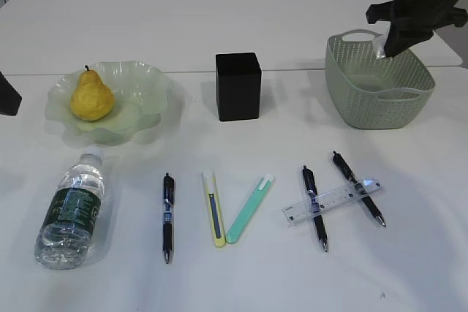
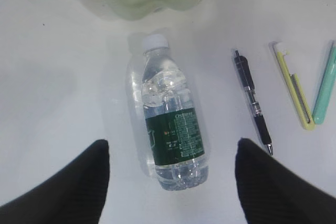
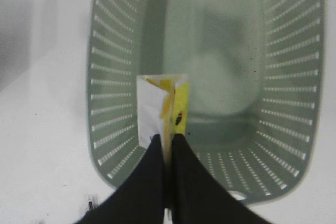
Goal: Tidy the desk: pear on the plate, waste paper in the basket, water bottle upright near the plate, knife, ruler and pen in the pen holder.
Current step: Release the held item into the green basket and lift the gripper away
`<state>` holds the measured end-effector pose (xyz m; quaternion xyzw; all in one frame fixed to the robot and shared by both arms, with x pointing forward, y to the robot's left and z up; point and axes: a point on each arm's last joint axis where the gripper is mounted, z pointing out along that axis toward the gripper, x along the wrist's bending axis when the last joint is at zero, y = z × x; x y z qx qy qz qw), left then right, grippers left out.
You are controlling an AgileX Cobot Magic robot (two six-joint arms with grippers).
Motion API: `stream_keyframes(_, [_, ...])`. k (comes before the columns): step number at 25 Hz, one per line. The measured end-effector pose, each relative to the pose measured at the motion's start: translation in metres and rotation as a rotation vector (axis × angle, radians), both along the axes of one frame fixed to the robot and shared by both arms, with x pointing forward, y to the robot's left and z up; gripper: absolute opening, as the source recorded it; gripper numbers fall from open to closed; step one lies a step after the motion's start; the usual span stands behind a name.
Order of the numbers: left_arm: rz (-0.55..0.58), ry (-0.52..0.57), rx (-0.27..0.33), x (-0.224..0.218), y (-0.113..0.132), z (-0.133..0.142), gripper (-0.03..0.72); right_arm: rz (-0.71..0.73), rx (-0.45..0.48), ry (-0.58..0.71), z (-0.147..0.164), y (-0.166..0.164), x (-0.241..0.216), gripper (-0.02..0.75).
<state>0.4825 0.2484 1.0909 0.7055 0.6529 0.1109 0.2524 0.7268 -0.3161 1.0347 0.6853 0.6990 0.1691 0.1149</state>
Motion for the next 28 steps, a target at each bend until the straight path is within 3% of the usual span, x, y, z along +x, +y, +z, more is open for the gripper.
stream_keyframes(6, [0.003,0.004,-0.026,0.000,-0.002,0.000,0.528,-0.016,-0.018,-0.011,-0.002,-0.005,0.002,-0.008])
stream_keyframes(9, [0.005,0.006,-0.034,0.000,-0.002,0.000,0.528,-0.028,-0.025,0.006,-0.010,-0.007,0.004,0.040])
stream_keyframes(12, [0.005,0.006,-0.035,0.000,-0.002,0.000,0.528,-0.046,-0.023,0.015,-0.014,-0.007,0.005,0.155])
stream_keyframes(17, [0.005,0.006,-0.035,0.000,-0.002,0.000,0.528,-0.069,-0.016,0.017,-0.015,-0.007,0.005,0.442])
stream_keyframes(19, [0.005,0.006,-0.035,0.000,-0.002,0.000,0.528,-0.070,-0.015,0.017,-0.015,-0.007,0.005,0.524])
stream_keyframes(22, [0.005,0.006,-0.035,0.000,-0.002,0.000,0.528,-0.071,-0.015,0.017,-0.015,-0.007,0.005,0.578])
stream_keyframes(28, [0.005,0.006,-0.035,0.000,-0.002,0.000,0.528,-0.069,0.030,0.075,-0.016,-0.004,0.000,0.585])
